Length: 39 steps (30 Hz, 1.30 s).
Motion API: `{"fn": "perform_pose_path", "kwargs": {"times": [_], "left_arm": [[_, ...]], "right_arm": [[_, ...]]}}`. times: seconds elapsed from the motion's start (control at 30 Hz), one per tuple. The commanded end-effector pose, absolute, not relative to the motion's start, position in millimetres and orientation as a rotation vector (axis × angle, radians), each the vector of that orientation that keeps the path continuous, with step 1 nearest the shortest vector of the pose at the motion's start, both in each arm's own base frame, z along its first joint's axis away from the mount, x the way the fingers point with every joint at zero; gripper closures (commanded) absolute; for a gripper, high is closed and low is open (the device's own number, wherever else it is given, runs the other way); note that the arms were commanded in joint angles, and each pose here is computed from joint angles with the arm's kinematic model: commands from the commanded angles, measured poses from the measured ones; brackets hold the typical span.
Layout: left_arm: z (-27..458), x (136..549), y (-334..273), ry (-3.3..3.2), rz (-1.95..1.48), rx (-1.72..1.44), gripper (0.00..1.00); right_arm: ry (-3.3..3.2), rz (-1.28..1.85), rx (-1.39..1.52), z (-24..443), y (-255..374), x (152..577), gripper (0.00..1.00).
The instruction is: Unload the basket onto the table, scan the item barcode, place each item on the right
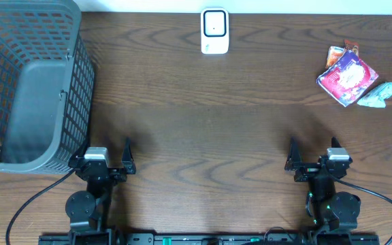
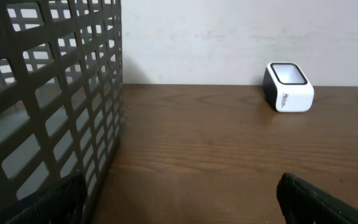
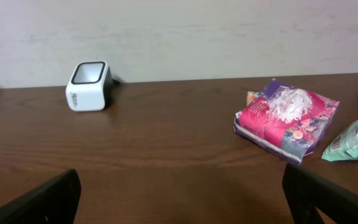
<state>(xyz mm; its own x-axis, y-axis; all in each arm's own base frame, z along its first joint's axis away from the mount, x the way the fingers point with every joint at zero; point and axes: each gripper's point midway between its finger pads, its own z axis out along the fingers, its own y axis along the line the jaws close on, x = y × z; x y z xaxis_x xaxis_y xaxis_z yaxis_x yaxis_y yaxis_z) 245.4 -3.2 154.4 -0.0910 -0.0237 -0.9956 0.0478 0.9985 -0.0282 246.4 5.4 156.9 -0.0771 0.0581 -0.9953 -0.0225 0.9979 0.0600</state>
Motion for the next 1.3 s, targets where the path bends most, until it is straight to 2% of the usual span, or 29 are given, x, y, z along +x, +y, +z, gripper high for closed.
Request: {"fn": "perform_pose_path", "kwargs": {"times": [0.0, 1.27], "left_arm": [[140.4, 243.9, -5.1, 1.71, -0.076, 0.021, 0.02], [140.0, 243.9, -1.7, 1.712, -0.059, 0.007, 0.02]], "right_arm": [[1.646, 0.054, 0.02, 156.5, 5.0, 246.1, 0.01], [1.646, 0.054, 0.02, 156.5, 5.0, 246.1, 0.01]]}}
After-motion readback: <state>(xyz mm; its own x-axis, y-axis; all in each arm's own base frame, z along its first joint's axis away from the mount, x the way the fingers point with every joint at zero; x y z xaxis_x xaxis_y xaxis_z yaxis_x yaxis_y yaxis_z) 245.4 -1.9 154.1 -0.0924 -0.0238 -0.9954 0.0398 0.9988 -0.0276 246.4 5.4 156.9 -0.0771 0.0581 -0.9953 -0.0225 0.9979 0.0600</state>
